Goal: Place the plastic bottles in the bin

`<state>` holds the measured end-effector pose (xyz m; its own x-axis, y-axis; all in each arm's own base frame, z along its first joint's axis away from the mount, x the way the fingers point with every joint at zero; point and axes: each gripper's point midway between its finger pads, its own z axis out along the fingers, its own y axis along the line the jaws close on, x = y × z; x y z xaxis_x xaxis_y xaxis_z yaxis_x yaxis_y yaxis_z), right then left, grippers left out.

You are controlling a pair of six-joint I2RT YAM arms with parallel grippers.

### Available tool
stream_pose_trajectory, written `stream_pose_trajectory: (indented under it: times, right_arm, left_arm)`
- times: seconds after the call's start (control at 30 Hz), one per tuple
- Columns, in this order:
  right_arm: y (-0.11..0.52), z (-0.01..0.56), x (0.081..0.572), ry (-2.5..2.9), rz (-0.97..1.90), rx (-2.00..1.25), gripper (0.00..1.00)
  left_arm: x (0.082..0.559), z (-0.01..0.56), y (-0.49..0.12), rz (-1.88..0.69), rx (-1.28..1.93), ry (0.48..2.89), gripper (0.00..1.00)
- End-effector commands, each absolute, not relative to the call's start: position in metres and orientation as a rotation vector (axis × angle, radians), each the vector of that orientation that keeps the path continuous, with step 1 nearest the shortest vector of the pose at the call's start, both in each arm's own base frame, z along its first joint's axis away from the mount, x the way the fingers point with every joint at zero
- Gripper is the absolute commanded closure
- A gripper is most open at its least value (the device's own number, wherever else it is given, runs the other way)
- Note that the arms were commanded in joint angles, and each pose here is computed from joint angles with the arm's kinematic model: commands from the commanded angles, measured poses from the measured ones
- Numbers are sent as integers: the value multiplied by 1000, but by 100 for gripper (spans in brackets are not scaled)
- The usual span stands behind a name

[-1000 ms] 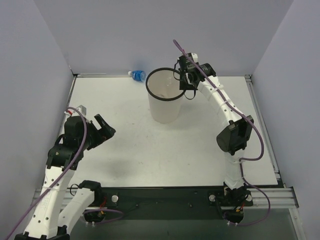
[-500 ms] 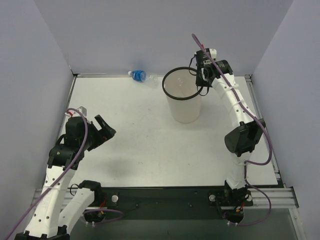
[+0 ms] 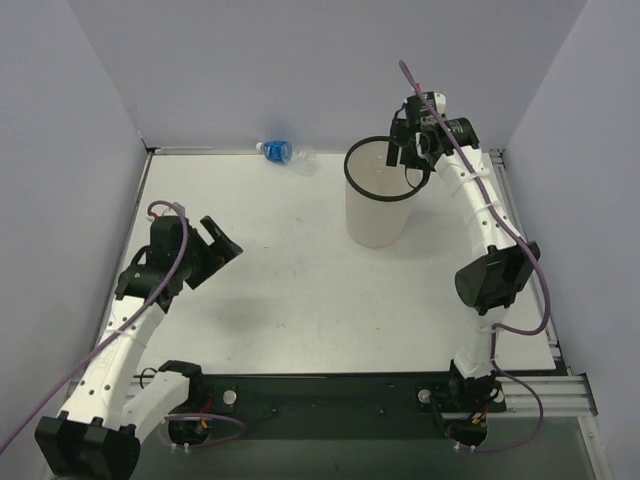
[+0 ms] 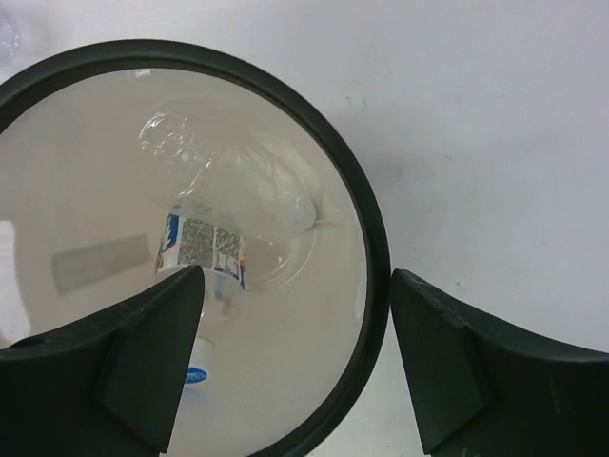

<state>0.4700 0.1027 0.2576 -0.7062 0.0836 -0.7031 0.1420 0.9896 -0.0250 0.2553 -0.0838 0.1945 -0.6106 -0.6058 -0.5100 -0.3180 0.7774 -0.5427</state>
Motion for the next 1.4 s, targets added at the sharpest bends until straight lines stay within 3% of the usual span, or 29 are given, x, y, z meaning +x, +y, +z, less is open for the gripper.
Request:
stream_pose_trajectory:
  times: [0.0, 0.27, 0.5, 0.67, 0.73, 0.77, 1.1, 1.37]
  right_arm:
    - [100, 314, 445, 2250, 6, 195, 26]
    - [90, 354, 383, 2167, 103, 190, 25]
    - [72, 353, 333, 2149, 96, 193, 25]
    - [68, 359, 304, 2126, 127, 190, 25]
    - [67, 357, 297, 2127, 137, 206, 25]
    - [67, 353, 292, 2131, 146, 206, 25]
    - [62, 350, 278, 2134, 142, 209, 25]
    - [64, 349, 285, 2153, 133, 216, 25]
  left_arm:
    - [292, 198, -105, -693, -823, 2171, 3]
    - [361, 198, -144, -853, -1035, 2024, 3]
    - [452, 184, -194, -897, -1117, 1967, 3]
    - [511, 206, -206, -922, -1150, 1820, 3]
    - [530, 186, -214, -919, -1168, 1837, 3]
    - [545, 204, -221, -980, -1159, 1784, 3]
    - [628, 171, -248, -1031, -1236, 1718, 3]
    - [664, 148, -245, -1008, -1313, 1706, 3]
